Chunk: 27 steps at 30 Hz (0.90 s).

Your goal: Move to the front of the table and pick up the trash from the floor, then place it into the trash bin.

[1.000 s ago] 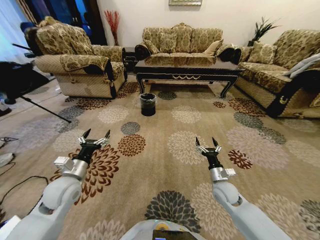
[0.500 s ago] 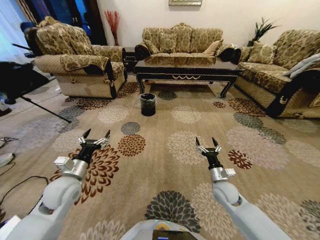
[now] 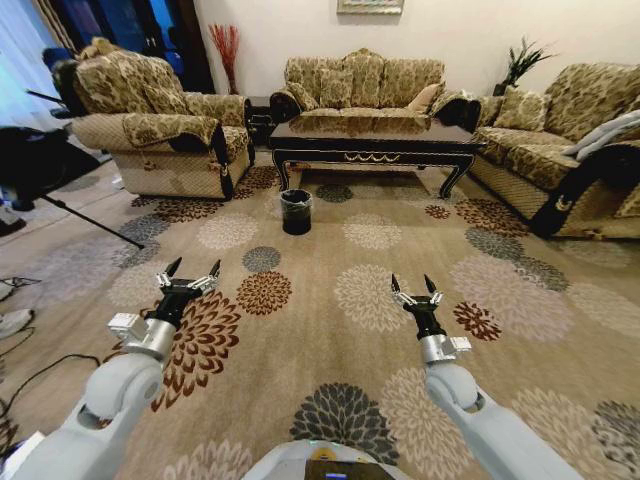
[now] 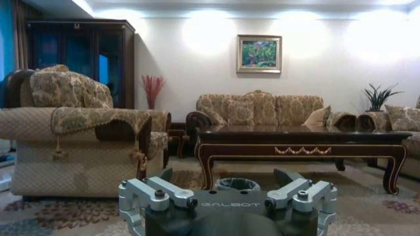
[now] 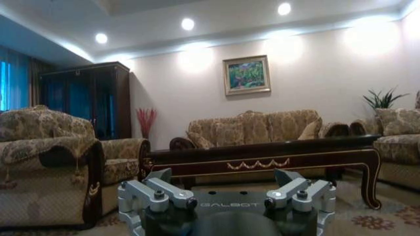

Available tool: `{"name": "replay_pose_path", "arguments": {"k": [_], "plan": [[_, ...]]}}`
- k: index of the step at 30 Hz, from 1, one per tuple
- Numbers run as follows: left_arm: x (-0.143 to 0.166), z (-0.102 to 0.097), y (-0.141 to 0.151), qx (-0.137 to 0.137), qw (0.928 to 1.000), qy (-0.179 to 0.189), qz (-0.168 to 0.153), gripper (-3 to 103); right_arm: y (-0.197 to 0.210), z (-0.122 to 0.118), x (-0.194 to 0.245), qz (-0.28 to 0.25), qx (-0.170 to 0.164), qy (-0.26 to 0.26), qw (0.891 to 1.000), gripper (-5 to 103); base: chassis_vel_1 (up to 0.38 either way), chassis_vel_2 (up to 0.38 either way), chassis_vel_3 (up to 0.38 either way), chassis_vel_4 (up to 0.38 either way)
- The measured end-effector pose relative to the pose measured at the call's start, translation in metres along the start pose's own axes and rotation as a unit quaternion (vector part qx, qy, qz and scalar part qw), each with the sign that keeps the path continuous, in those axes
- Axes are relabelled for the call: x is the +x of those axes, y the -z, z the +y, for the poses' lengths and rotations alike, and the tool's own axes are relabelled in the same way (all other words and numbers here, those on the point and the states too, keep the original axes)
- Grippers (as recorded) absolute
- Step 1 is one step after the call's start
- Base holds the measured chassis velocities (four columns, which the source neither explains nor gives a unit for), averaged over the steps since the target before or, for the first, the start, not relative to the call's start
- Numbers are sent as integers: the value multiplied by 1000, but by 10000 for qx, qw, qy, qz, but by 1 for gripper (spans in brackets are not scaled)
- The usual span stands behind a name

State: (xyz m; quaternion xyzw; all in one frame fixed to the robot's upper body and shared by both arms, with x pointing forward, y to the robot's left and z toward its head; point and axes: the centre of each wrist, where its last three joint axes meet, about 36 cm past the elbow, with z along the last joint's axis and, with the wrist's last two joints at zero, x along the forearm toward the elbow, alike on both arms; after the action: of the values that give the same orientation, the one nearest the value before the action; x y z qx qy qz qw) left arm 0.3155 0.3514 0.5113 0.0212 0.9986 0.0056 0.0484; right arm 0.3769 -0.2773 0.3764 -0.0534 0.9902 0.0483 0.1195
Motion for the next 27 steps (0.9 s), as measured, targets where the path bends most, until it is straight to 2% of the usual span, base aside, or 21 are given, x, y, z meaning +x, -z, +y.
{"name": "replay_pose_path", "arguments": {"k": [27], "plan": [[0,0,0,0,10000,0,0,100,0,0,0,0,0,0,10000,100,0,0,0,0]]}}
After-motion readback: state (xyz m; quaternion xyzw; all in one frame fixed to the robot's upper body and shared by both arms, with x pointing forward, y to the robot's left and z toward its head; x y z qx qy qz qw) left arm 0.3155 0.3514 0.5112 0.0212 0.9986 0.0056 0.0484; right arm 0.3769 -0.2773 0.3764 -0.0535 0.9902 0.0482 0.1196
